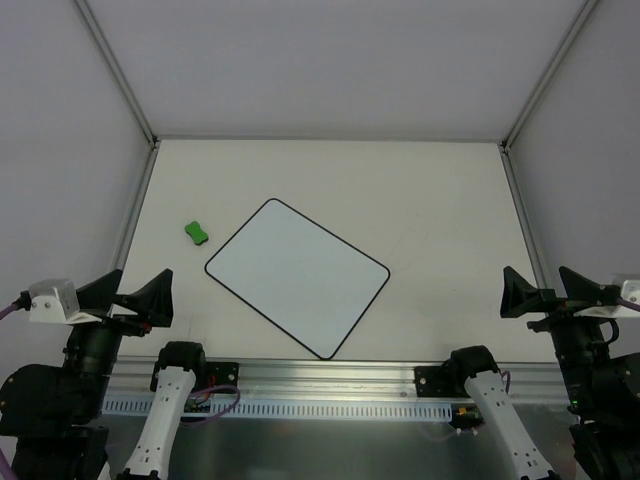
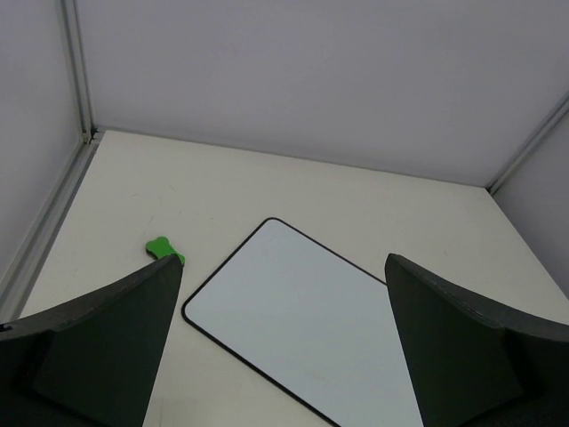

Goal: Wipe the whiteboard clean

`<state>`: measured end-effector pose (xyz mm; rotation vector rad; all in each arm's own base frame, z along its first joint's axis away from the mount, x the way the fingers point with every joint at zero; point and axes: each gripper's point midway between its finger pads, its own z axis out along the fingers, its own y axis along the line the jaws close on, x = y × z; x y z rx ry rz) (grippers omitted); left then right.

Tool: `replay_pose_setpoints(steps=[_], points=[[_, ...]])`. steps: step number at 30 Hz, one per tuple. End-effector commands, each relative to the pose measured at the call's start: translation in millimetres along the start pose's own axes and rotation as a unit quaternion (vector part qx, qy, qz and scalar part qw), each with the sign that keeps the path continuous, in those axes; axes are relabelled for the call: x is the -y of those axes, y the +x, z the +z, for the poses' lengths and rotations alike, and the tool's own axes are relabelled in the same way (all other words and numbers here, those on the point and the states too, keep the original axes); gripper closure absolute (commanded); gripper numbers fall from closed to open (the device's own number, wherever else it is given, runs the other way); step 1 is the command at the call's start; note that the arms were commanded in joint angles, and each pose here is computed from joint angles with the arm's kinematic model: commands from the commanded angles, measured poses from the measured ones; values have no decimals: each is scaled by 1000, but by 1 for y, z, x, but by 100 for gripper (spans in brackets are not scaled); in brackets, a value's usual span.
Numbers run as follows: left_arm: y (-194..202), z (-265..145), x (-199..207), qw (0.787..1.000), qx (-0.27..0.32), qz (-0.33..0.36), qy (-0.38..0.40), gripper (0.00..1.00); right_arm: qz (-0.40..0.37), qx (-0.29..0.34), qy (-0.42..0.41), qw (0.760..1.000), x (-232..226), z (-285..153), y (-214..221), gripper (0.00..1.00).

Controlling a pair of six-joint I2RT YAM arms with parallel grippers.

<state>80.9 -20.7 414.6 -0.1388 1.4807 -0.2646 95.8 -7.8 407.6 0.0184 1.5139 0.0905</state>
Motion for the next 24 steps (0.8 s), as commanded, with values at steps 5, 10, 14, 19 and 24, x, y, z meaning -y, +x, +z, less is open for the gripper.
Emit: replay_pose_setpoints(steps=[5, 10, 14, 19, 24], points=[[13, -8, -8, 1000, -24, 3, -8, 1, -10, 15, -10, 1000, 0, -15, -1, 1], [12, -11, -6, 1000, -22, -4, -3, 1, -18, 22, -22, 999, -3, -19, 0, 1], [11, -13, -5, 1000, -20, -4, 0, 1, -16, 20, -21, 999, -2, -19, 4, 1], [14, -12, -6, 1000, -24, 0, 1, 1, -18, 18, -10, 1000, 1, -17, 4, 1], [20, -10, -13, 1000, -27, -2, -15, 1, -14, 19, -15, 1000, -2, -12, 5, 1]])
